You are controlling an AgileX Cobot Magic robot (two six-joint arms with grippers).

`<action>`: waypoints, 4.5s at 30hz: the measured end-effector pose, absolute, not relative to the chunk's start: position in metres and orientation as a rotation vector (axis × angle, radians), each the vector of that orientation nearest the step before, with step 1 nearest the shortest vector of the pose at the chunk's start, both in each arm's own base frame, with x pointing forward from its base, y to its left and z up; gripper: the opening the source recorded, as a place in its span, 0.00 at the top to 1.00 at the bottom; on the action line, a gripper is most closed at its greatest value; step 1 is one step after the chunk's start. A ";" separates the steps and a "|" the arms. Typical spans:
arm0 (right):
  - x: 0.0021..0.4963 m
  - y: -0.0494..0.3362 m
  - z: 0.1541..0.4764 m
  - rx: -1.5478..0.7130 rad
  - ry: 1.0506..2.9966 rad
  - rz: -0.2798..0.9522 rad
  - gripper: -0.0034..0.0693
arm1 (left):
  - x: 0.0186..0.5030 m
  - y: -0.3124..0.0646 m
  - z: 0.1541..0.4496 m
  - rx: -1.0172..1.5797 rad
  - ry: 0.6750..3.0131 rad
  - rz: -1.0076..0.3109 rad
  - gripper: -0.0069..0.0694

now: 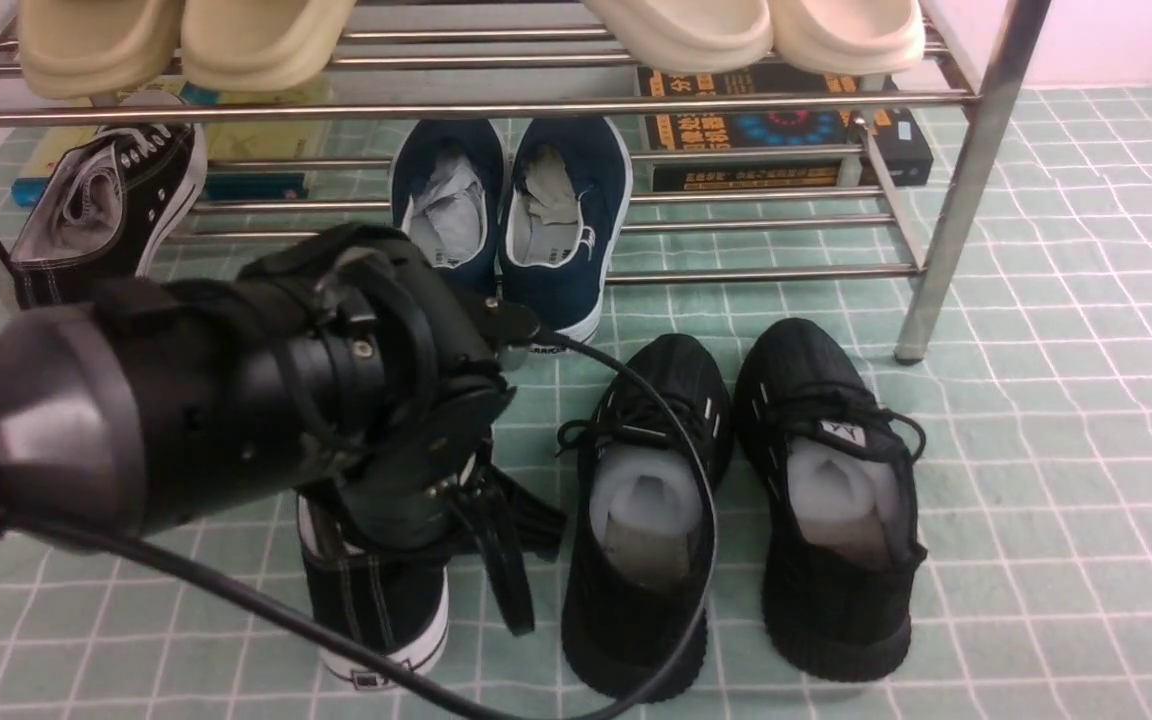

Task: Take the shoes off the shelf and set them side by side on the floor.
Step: 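Set the held shoe down on the floor in front of the rack with the left gripper, then grasp the leftmost shoe on the bottom shelf of the shoe rack with the left gripper, then set the held shoe down on the floor in front of the rack with the left gripper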

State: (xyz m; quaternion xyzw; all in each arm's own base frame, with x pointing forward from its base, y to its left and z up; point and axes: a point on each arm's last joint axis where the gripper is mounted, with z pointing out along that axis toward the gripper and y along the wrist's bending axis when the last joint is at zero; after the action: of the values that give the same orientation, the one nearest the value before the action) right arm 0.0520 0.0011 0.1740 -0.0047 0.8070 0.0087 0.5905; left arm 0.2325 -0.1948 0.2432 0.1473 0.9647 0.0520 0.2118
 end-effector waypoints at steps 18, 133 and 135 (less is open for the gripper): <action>0.052 0.001 0.174 -0.011 1.878 0.020 0.62 | 0.209 -0.200 0.342 0.413 2.617 0.056 0.56; 0.052 0.001 0.174 -0.011 1.878 0.020 0.62 | 0.224 0.041 0.267 -0.862 2.689 -0.169 0.89; 0.052 0.001 0.174 -0.011 1.878 0.020 0.62 | 0.224 0.039 0.264 -0.876 2.678 -0.195 0.89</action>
State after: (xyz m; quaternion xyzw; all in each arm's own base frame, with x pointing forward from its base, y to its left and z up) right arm 0.0520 0.0011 0.1740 -0.0047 0.8070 0.0087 0.5905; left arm 0.2242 0.0392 0.2636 -0.3061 0.9363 -0.0683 0.1581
